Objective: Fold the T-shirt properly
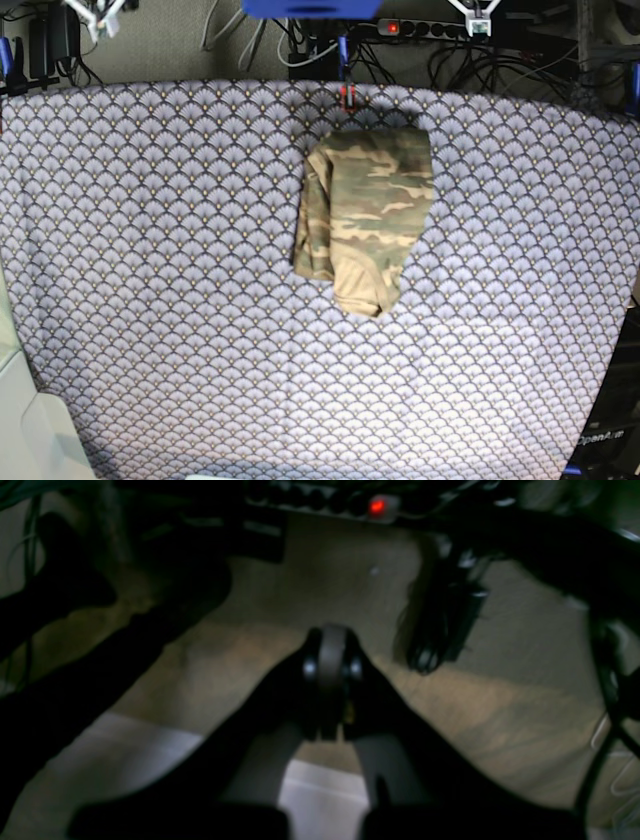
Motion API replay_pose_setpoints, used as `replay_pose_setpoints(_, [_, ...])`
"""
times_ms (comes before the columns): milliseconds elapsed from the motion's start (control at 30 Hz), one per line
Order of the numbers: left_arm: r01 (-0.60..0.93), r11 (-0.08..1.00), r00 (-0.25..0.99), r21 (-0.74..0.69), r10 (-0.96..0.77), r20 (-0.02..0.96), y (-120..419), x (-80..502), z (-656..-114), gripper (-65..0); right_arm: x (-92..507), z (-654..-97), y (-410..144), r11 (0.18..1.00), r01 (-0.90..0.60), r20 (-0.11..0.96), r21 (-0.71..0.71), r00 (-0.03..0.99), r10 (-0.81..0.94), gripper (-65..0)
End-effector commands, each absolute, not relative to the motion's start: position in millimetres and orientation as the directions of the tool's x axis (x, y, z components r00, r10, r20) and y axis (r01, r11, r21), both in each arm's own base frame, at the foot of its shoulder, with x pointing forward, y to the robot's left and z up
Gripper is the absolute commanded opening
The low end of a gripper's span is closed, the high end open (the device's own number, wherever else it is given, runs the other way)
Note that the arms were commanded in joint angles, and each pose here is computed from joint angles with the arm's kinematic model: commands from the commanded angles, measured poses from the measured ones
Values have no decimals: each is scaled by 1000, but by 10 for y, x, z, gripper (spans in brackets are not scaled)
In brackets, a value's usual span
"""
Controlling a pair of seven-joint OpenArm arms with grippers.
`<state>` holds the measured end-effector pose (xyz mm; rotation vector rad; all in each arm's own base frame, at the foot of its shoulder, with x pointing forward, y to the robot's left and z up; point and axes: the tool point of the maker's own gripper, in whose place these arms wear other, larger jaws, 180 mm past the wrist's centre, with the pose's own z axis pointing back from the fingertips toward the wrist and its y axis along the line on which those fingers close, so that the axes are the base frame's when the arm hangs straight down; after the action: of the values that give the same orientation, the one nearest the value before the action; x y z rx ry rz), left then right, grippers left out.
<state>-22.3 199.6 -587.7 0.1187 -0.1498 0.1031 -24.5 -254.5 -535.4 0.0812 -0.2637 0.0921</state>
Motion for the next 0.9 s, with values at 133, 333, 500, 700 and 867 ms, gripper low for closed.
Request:
replay_pose_setpoints(133, [-61,989,994,134,47,100,1894,-510,-6275,-650,-463,-5912,-2373,979,42,228,201,970,-88,-650])
replay_pose_setpoints(333, [-16,982,996,188,0,87,1839,-604,-6542,-650,-521,-6285,-2334,973,154,236,171,952,-193,-650])
replay_pose_setpoints(500, [-43,985,964,169,-4,267,1628,22,-6546,-650,-235,-6346,-2584,996,-28,304,-90,951,54,-650])
replay_pose_setpoints(700, [-140,975,966,171,96,241,1658,45,-6567,-650,-265,-6441,-2325,976,-133,241,-174,955,174,-650])
replay_pose_setpoints(867, [-186,960,968,211,143,204,1929,-13,-6564,-650,-227,-6459,-2248,962,-141,226,-236,954,196,-650])
